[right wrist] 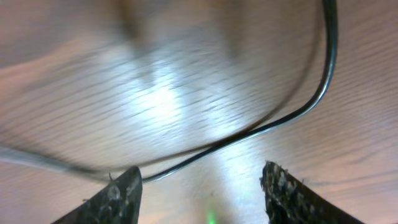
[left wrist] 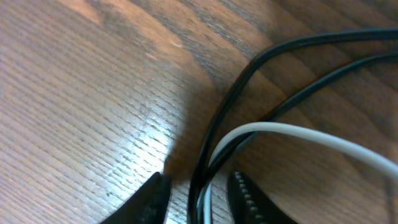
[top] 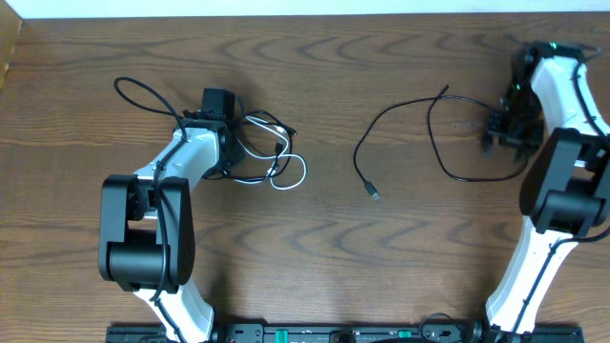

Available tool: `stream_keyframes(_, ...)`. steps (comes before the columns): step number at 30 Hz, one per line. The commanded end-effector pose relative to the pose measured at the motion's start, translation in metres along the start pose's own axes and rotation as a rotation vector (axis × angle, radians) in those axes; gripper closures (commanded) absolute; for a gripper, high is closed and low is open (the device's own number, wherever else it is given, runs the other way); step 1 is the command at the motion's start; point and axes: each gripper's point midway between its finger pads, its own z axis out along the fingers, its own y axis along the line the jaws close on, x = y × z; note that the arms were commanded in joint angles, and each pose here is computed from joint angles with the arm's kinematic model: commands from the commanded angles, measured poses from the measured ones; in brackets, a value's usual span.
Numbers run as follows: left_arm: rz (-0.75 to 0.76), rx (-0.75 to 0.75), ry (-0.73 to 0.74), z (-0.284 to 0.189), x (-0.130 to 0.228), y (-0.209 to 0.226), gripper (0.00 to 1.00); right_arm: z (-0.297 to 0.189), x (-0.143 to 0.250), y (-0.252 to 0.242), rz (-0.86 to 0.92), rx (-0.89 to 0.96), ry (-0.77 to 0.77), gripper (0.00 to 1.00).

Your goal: Untangle cables

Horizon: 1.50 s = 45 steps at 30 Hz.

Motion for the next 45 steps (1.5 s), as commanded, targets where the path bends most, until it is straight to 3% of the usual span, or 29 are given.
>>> stream_keyframes(1, -0.003, -0.005, 0.040, 0.009, 0.010, 0.002, 0.54, -0.039, -0.004, 0.026, -0.087, -0.029, -0.098, 0.40)
stream_keyframes(6, -0.003, -0.005, 0.040, 0.009, 0.010, 0.002, 0.40, -0.054, 0.003, 0.097, -0.250, -0.163, -0.145, 0.40)
stream_keyframes(11, -0.003, -0.005, 0.040, 0.009, 0.010, 0.002, 0.37, -0.054, 0.012, 0.165, -0.350, -0.243, -0.198, 0.44)
stream_keyframes(18, -0.003, -0.005, 0.040, 0.009, 0.010, 0.002, 0.33, -0.041, 0.044, 0.240, -0.532, -0.236, -0.249, 0.56)
stream_keyframes(24, -0.003, -0.005, 0.040, 0.009, 0.010, 0.002, 0.34, -0.017, 0.067, 0.281, -0.549, -0.189, -0.292, 0.74)
stream_keyframes(32, -0.003, -0.005, 0.040, 0.009, 0.010, 0.002, 0.34, 0.018, 0.070, 0.272, -0.505, 0.056, -0.401, 0.81)
stream_keyframes(38, -0.003, -0.005, 0.040, 0.009, 0.010, 0.002, 0.33, 0.028, 0.068, 0.247, -0.492, 0.160, -0.384, 0.83)
stream_keyframes(43, -0.003, -0.005, 0.040, 0.009, 0.010, 0.002, 0.33, 0.031, 0.061, 0.222, -0.455, 0.216, -0.356, 0.78)
stream_keyframes(45, -0.003, -0.005, 0.040, 0.009, 0.010, 0.002, 0.33, 0.031, 0.058, 0.213, -0.438, 0.224, -0.342, 0.68)
